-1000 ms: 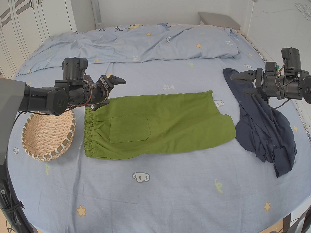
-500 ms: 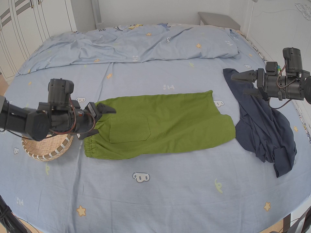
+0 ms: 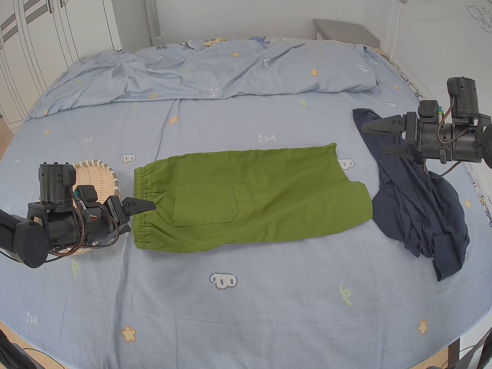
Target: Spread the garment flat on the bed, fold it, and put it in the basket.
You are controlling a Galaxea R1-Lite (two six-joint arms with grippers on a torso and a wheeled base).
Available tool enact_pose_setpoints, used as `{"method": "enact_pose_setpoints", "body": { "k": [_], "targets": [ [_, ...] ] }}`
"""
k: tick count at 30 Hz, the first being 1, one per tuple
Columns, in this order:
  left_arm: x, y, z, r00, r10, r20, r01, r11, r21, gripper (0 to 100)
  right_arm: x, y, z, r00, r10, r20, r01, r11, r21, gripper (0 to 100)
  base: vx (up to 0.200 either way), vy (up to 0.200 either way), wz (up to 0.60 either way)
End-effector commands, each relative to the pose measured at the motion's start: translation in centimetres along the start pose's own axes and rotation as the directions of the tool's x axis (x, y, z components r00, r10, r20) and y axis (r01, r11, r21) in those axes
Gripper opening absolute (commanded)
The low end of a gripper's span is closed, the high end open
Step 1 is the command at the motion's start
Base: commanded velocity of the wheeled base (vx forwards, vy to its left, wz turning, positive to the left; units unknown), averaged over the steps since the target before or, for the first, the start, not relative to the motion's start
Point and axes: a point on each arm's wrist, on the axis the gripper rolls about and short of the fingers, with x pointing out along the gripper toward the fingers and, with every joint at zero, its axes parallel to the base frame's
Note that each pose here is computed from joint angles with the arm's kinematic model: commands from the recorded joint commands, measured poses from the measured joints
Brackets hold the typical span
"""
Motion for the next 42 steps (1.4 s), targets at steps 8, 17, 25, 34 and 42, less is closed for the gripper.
{"method": "enact_pose_setpoints", "body": {
  "k": [8, 17, 25, 34, 42],
  "targets": [
    [4.2, 2.6, 0.5, 1.000, 0.018, 0.008, -0.018, 1.000, -0.002, 100, 0.6, 0.8, -0.7, 0.999, 0.024, -0.028, -0.024, 1.000, -0.009, 100, 0.000, 0.000, 0.00],
    [5.6, 3.8, 0.6, 0.999, 0.048, -0.001, -0.048, 0.999, 0.024, 100, 1.0, 0.9, -0.9, 0.999, 0.031, -0.031, -0.032, 0.999, -0.013, 100, 0.000, 0.000, 0.00],
    [6.4, 3.9, 0.3, 0.999, 0.052, -0.004, -0.052, 0.998, 0.035, 100, 1.3, 1.0, -1.3, 0.998, 0.033, -0.044, -0.034, 0.999, -0.014, 100, 0.000, 0.000, 0.00],
    [7.5, 4.5, 0.0, 0.998, 0.046, 0.034, -0.047, 0.998, 0.050, 100, 1.3, 1.0, -1.3, 0.998, 0.033, -0.044, -0.034, 0.999, -0.014, 100, 0.000, 0.000, 0.00],
    [7.3, 4.5, -0.1, 0.998, 0.050, 0.036, -0.053, 0.995, 0.085, 100, 1.3, 1.0, -1.3, 0.998, 0.034, -0.046, -0.035, 0.999, -0.016, 100, 0.000, 0.000, 0.00]
  ]
}}
